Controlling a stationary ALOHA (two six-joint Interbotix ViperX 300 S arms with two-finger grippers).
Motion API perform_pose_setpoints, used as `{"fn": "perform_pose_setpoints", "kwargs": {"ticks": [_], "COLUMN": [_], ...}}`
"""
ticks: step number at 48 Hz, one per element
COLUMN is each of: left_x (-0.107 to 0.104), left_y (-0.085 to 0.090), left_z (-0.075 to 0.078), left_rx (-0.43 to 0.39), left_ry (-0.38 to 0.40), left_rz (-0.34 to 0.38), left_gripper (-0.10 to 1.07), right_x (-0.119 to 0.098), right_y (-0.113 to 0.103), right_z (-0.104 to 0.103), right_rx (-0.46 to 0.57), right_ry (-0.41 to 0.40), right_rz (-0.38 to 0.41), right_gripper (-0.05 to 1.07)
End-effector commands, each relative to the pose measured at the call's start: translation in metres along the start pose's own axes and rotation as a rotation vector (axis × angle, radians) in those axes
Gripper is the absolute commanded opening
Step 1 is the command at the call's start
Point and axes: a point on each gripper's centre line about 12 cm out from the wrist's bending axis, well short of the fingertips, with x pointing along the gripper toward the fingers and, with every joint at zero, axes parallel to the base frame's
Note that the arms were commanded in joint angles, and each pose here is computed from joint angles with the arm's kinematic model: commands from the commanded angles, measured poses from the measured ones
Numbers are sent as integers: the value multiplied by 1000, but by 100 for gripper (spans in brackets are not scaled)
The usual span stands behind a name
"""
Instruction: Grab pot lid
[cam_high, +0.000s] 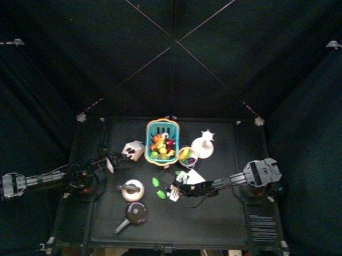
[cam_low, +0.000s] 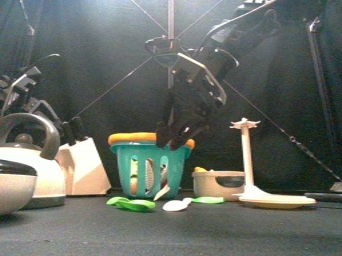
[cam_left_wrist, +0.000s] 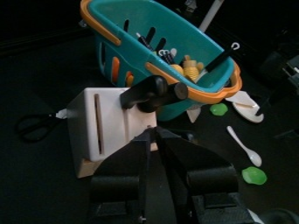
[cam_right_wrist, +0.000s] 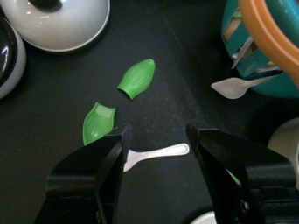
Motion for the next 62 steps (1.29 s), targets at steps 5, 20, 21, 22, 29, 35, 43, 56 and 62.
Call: {"fn": "perform_pose_setpoints", "kwargs": {"ticks": [5,20,21,22,29,35,43,56,62], "left_x": [1,2,2,2,0,-5,-10,-18,-19], "left_y": [-2,-8,-9,-11,-26,-39,-50,-67,-68], "left_z": [6,13,13,14,21,26,30,34,33], "left_rx": [-2,4,7,11,53,99,131,208,227], "left_ry": [-15,-29,-29,-30,-50,-83,-128,-207,-210], "left_rz": [-2,-26,-31,-38,-116,-190,-260,-364,-379], "left_gripper": [58,58,58,58,58,58,58,58,58], "right_x": [-5,-12,-11,-12,-8,-5,-1,20,32], "right_y": [7,47,50,54,78,101,119,138,144], "right_z": [24,44,45,45,46,44,50,60,60], "right_rx": [-2,-60,-68,-77,-140,-194,-214,-202,-199], "right_ry": [-64,-153,-160,-168,-216,-248,-280,-305,-302], "right_rz": [17,125,139,156,273,378,461,507,506], "right_gripper": [87,83,83,82,79,77,77,78,78]}}
